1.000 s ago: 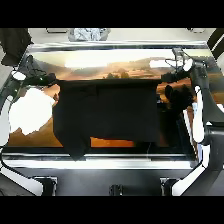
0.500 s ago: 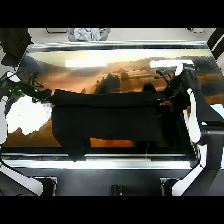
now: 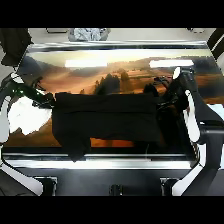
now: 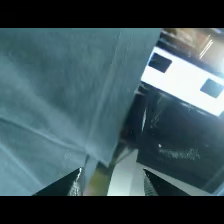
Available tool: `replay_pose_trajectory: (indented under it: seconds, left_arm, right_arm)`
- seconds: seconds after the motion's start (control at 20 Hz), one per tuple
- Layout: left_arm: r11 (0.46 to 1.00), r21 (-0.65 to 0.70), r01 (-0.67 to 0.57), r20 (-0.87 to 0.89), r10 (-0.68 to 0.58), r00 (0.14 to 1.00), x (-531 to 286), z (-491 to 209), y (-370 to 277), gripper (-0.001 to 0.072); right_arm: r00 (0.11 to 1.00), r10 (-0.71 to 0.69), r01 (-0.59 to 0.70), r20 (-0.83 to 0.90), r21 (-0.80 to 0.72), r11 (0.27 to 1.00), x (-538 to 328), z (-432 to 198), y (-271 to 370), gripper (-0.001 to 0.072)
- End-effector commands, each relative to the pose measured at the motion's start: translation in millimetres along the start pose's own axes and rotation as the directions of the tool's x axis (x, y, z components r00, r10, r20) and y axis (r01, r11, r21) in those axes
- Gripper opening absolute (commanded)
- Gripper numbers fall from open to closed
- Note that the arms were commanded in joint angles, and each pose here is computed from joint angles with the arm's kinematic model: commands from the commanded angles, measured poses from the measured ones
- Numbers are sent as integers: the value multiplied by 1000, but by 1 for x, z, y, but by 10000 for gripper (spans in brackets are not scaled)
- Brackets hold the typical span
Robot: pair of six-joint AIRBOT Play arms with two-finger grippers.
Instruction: Fold the shirts.
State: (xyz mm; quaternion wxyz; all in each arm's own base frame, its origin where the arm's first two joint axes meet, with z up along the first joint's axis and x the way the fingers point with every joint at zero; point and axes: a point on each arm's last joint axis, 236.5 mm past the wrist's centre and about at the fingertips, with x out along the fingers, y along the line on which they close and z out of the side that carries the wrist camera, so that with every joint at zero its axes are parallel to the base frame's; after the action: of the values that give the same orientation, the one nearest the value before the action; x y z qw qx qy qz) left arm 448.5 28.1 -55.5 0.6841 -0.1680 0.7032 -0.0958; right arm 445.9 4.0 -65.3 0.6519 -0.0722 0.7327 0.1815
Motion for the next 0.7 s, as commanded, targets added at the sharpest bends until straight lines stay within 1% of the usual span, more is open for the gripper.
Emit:
replay_pose_trajectory:
  seconds: [0.0,0.15,0.25,0.4,0.55,0.65]
  left_arm:
    - [1000,-23,9,-25,-10,1000,-17,-10,-3,458]
    - [999,-39,23,-66,-26,997,-38,-37,-5,456]
    - [998,-53,32,-90,-37,995,-32,-68,-8,452]
    - [995,-94,38,-119,-49,992,13,-141,-8,452]
    - [995,-90,50,-159,-64,985,55,-215,-9,452]
    - [991,-116,71,-147,-87,985,70,-232,-13,452]
  right_arm:
    - [999,24,-25,-28,-31,999,-23,-24,-2,459]
    - [997,55,-52,-51,47,998,-56,-66,-19,458]
    - [997,59,-55,-52,83,995,-60,-88,-21,458]
    - [997,62,-57,-46,94,994,-34,-116,-5,458]
    - [990,110,-105,-84,62,993,-5,-148,18,455]
    - [985,131,-126,-115,51,991,4,-162,27,455]
